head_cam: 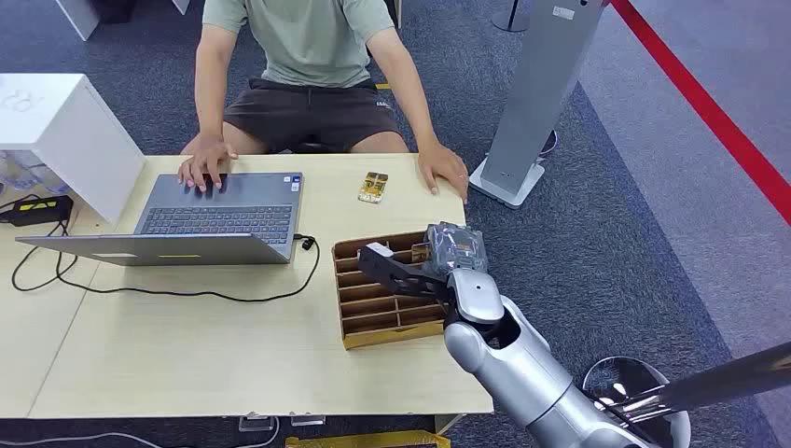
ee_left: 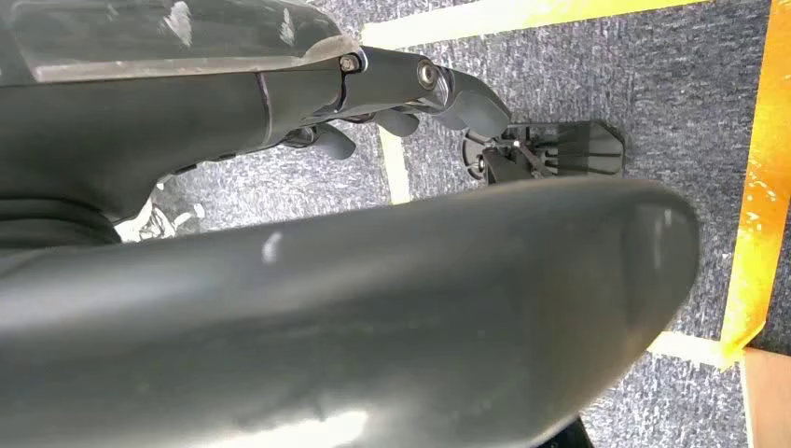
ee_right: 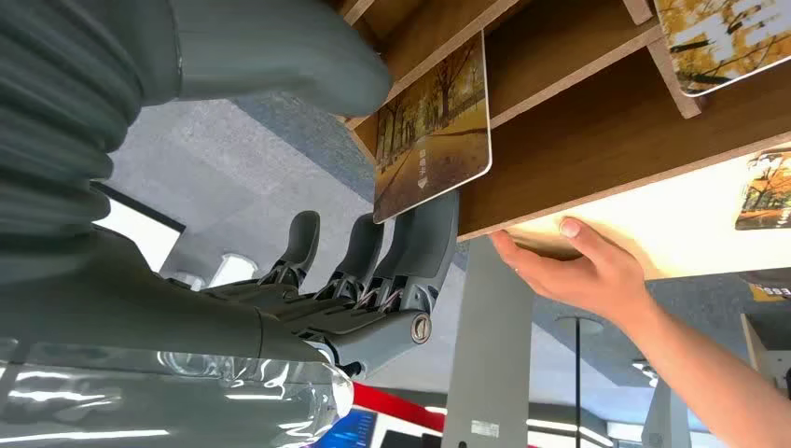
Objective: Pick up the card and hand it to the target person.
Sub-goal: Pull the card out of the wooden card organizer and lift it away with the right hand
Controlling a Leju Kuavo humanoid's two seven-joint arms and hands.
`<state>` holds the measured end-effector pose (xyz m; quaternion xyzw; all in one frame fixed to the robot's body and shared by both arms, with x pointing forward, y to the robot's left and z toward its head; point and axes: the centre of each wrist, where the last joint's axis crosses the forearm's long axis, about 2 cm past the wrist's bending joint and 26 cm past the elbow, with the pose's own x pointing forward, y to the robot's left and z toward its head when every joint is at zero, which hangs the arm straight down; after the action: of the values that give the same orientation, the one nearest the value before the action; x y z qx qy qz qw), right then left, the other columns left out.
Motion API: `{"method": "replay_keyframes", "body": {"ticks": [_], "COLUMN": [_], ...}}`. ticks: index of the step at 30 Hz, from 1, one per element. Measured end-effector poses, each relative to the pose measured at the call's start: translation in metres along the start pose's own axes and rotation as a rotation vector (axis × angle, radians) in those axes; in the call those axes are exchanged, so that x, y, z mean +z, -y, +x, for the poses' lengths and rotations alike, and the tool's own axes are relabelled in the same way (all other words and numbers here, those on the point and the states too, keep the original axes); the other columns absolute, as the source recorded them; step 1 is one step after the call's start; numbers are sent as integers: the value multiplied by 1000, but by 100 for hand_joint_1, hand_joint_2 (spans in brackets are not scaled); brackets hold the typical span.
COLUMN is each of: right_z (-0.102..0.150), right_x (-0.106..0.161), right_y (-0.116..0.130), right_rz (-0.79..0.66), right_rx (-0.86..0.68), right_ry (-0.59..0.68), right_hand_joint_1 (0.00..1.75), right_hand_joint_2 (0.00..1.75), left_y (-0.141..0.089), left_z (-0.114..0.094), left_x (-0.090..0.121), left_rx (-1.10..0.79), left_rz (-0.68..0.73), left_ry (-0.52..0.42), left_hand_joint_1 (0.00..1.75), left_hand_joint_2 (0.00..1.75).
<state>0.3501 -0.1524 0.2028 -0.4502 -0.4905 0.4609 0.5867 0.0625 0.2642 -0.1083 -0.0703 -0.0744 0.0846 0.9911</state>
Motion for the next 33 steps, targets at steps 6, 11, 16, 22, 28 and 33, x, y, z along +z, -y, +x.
{"method": "replay_keyframes", "body": {"ticks": [6,11,16,22,28,33], "right_z": [0,0,-1,-1,-2,-2], "right_x": [0,0,-1,-1,-1,-1], "right_y": [0,0,1,1,1,1], "right_rz": [4,3,-3,-4,-4,-7], "right_rx": [-5,-8,-5,-4,-6,-13], "right_ry": [1,1,-3,-5,-6,-5], "right_hand_joint_1": [138,164,175,175,175,175], "right_hand_joint_2": [175,175,175,175,175,175], "left_y": [0,0,0,0,0,0], "left_z": [0,0,0,0,0,0], "left_x": [0,0,0,0,0,0], "left_rx": [0,0,-1,-3,-5,-3], "left_rz": [0,0,-1,-1,-9,-9], "left_ry": [0,0,0,0,3,13], "left_hand_joint_1": [0,0,0,0,0,0], "left_hand_joint_2": [0,0,0,0,0,0]}}
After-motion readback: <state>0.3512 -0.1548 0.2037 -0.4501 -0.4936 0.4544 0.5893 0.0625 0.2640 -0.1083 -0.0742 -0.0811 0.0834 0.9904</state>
